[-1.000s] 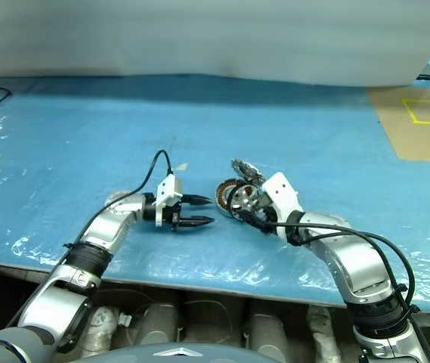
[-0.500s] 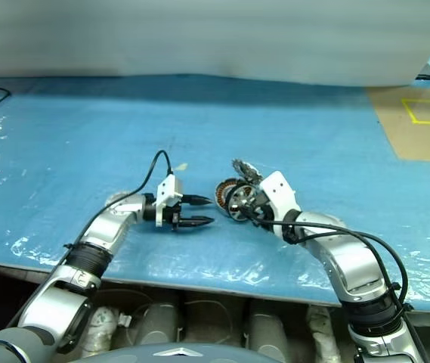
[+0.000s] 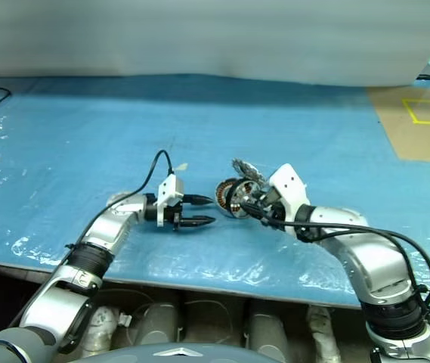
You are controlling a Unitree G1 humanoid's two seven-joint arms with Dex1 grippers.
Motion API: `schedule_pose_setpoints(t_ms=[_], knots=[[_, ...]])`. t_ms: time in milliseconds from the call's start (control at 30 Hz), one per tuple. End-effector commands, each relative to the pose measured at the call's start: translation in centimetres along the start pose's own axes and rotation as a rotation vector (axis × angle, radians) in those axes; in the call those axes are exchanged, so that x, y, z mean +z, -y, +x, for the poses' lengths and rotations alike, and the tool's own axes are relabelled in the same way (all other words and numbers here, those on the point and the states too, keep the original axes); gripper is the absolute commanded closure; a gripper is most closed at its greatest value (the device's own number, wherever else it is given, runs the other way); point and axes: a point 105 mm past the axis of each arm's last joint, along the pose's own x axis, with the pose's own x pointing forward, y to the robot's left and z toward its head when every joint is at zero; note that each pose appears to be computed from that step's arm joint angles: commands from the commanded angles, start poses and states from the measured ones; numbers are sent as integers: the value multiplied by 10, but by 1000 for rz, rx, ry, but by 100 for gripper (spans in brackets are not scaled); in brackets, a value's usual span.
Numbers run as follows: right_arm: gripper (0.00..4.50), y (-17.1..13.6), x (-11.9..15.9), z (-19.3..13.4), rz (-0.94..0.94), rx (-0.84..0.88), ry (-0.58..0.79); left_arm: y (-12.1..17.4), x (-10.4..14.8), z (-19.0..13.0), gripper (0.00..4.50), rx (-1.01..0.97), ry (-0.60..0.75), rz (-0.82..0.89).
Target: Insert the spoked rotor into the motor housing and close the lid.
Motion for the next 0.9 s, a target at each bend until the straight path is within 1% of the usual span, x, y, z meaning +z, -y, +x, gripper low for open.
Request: schedule_pose_setpoints(t_ms=[33,100,200,267,333,433,533,733,800,900], knots=[[314,-15,28,-2,8,79,92,-2,10,2,191,4,37,30],[314,-19,28,5,42,96,94,-2,11,3,191,3,40,30],[314,-22,18,15,80,100,62,-3,12,5,191,1,43,32],[314,-17,6,20,99,77,25,-3,13,5,191,1,44,35],[314,-10,0,22,102,56,5,-4,13,4,191,2,43,37],[314,4,2,22,113,1,19,-4,13,2,191,4,40,38],[314,11,6,22,114,-17,33,-4,13,2,191,7,39,38],[314,16,6,25,102,-38,32,-4,13,3,191,10,43,38],[314,21,-1,28,60,-72,-2,-4,14,3,191,11,45,39],[314,20,-12,27,-16,-48,-60,-4,14,4,191,10,45,41]])
